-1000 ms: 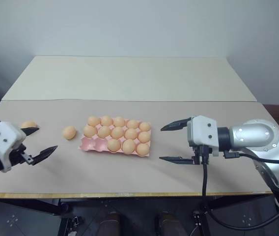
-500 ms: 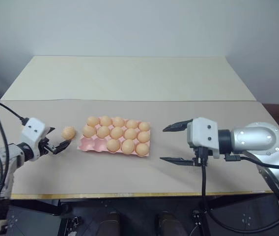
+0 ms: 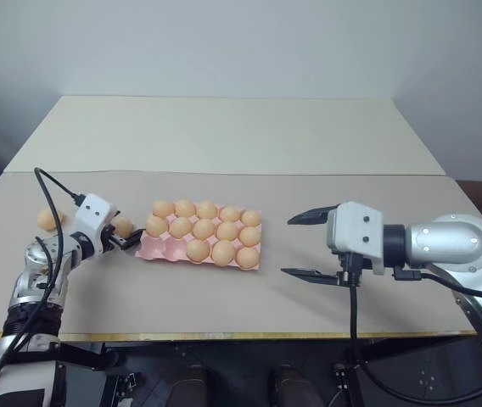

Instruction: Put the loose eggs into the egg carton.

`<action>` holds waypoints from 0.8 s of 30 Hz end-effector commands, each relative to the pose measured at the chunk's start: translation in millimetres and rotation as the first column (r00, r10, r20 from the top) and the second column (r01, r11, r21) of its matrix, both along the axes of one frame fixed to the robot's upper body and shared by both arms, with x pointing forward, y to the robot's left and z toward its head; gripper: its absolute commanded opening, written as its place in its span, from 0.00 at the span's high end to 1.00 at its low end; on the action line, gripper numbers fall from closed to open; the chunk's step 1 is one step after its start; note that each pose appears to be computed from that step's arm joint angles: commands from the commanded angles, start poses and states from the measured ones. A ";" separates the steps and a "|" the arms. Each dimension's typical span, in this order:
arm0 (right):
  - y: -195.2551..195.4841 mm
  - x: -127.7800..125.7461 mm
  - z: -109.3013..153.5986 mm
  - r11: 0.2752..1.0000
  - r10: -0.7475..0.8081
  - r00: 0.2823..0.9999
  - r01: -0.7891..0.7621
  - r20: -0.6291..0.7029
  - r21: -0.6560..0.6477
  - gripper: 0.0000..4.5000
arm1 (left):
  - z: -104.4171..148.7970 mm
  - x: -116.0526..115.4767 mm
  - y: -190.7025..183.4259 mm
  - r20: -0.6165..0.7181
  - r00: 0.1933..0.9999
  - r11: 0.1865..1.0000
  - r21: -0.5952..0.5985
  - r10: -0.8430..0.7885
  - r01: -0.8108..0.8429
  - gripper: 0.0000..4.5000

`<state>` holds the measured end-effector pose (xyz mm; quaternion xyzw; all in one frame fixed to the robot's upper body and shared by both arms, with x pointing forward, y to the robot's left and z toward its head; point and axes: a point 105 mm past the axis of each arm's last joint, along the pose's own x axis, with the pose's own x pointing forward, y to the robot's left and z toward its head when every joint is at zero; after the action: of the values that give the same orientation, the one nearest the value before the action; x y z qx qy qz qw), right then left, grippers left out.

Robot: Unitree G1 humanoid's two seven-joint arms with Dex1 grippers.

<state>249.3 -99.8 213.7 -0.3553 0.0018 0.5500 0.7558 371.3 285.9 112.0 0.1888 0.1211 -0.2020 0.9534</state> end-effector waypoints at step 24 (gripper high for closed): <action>1.0 0.8 9.2 0.999 -0.028 0.997 0.026 0.073 0.024 0.00 | 87.5 -70.2 -66.3 0.318 0.814 0.831 -0.119 -0.486 0.543 0.60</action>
<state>252.6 -100.9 212.9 -0.3522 -0.0003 0.5357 0.7674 309.4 231.0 198.4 0.1509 -0.0842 -0.3950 0.9023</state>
